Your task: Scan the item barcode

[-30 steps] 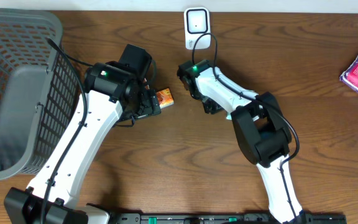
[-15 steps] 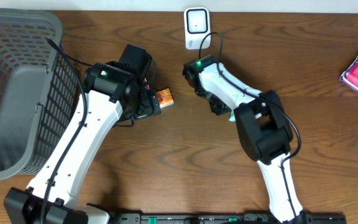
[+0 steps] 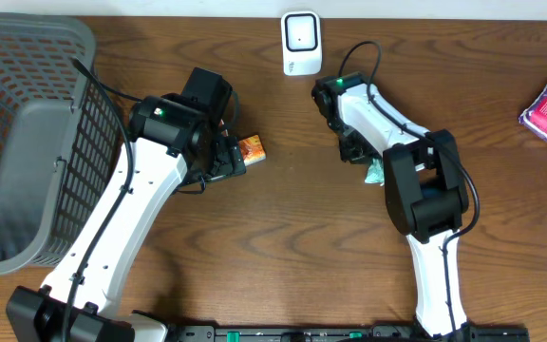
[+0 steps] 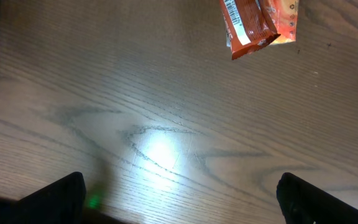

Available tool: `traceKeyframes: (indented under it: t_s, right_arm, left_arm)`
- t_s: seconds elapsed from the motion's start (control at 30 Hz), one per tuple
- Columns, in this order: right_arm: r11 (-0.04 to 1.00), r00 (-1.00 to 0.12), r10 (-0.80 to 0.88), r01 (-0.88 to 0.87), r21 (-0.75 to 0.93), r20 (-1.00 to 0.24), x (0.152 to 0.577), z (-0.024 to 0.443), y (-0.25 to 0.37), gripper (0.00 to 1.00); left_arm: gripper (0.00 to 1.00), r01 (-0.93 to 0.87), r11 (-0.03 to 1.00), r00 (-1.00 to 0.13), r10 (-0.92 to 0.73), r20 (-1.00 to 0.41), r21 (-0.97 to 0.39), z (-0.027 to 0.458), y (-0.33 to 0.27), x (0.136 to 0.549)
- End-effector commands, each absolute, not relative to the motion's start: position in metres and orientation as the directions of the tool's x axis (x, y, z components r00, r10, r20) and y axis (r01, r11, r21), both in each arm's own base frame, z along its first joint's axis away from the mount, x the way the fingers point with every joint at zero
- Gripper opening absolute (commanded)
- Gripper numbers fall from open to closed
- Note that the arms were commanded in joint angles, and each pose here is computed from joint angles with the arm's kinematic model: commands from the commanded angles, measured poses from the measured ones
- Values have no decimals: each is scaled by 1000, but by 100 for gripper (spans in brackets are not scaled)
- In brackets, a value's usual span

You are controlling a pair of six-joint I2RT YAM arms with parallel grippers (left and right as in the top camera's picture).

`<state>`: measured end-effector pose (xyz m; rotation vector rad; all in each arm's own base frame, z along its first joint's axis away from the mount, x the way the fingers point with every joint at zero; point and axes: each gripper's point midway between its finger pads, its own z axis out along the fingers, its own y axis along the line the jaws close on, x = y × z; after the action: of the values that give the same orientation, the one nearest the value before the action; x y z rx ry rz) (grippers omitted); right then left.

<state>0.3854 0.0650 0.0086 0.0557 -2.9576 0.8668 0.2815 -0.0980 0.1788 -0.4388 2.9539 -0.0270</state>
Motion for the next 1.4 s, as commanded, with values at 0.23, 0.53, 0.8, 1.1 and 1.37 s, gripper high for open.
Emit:
traceKeyframes:
  t_s: [0.23, 0.53, 0.8, 1.1, 1.37]
  right_arm:
    - [871, -966, -236, -160, 464, 110, 401, 47, 189, 1]
    - [410, -972, -225, -150, 899, -59, 411, 110, 208, 1]
    - [241, -996, -83, 3, 971, 24, 402, 75, 178, 7]
    - [644, -981, 50, 174, 745, 186, 401, 14, 98, 28]
    - [906, -987, 133, 157, 393, 89, 419, 64, 36, 49]
  left_arm:
    - [98, -273, 962, -950, -274, -147, -27, 177, -97, 281]
    - [98, -273, 962, -950, -274, -147, -27, 177, -97, 281]
    - [98, -273, 962, -950, -274, -146, -27, 177, -97, 281]
    - [98, -273, 962, -951, -274, -146, -27, 177, -97, 281]
    - [98, -273, 962, -950, -274, -147, -27, 177, -97, 281]
